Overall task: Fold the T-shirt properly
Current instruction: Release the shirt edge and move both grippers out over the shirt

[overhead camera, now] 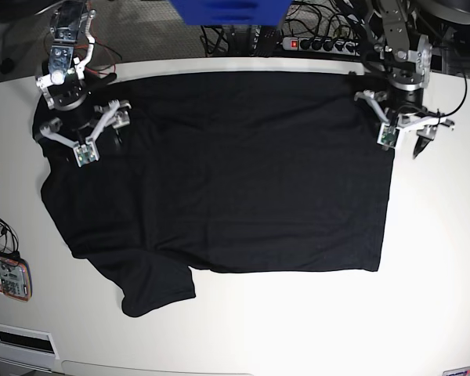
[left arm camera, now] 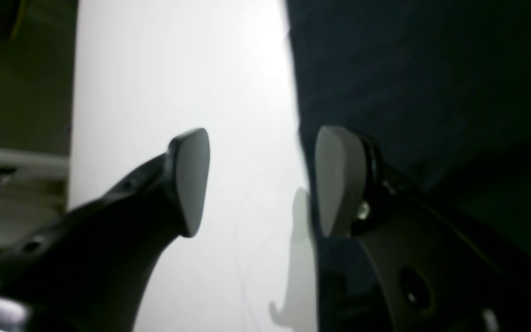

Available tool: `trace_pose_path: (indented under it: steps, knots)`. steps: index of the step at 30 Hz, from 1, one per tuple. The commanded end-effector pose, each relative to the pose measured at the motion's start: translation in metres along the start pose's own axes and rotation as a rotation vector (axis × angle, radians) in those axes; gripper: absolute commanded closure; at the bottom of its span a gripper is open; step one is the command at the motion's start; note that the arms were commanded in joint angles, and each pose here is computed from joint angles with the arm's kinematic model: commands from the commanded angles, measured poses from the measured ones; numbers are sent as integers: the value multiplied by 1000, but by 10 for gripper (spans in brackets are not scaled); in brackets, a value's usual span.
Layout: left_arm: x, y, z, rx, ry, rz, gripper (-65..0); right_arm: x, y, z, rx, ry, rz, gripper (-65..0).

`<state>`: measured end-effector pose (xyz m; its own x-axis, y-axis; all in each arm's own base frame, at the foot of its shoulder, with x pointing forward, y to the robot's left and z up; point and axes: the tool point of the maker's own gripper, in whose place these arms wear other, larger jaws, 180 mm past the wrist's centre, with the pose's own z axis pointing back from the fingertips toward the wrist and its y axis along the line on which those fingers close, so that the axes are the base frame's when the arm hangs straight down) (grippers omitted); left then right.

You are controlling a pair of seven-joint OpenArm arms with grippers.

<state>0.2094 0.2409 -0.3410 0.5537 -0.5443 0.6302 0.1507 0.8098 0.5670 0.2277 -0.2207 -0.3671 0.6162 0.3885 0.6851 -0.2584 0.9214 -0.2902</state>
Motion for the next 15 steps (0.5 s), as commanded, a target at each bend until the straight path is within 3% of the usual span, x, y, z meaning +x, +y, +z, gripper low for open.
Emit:
trace_pose_path:
  steps: [1,4,11,15]
  knots:
    - [8,7,2,24,-28,-17,-337,10,-8,3,-21,-37,11,-596]
    - [11,13,-1,23,-43,-55,-337,26,-15,0,-40,-79,28,-596]
    - [22,18,-8,43,-51,-69,-337,31,-51,-2,-190,-20,267,-596]
    - [29,-1,-16,-15,-10,-101,-337,50,-30,-13,-176,-36,422,-597]
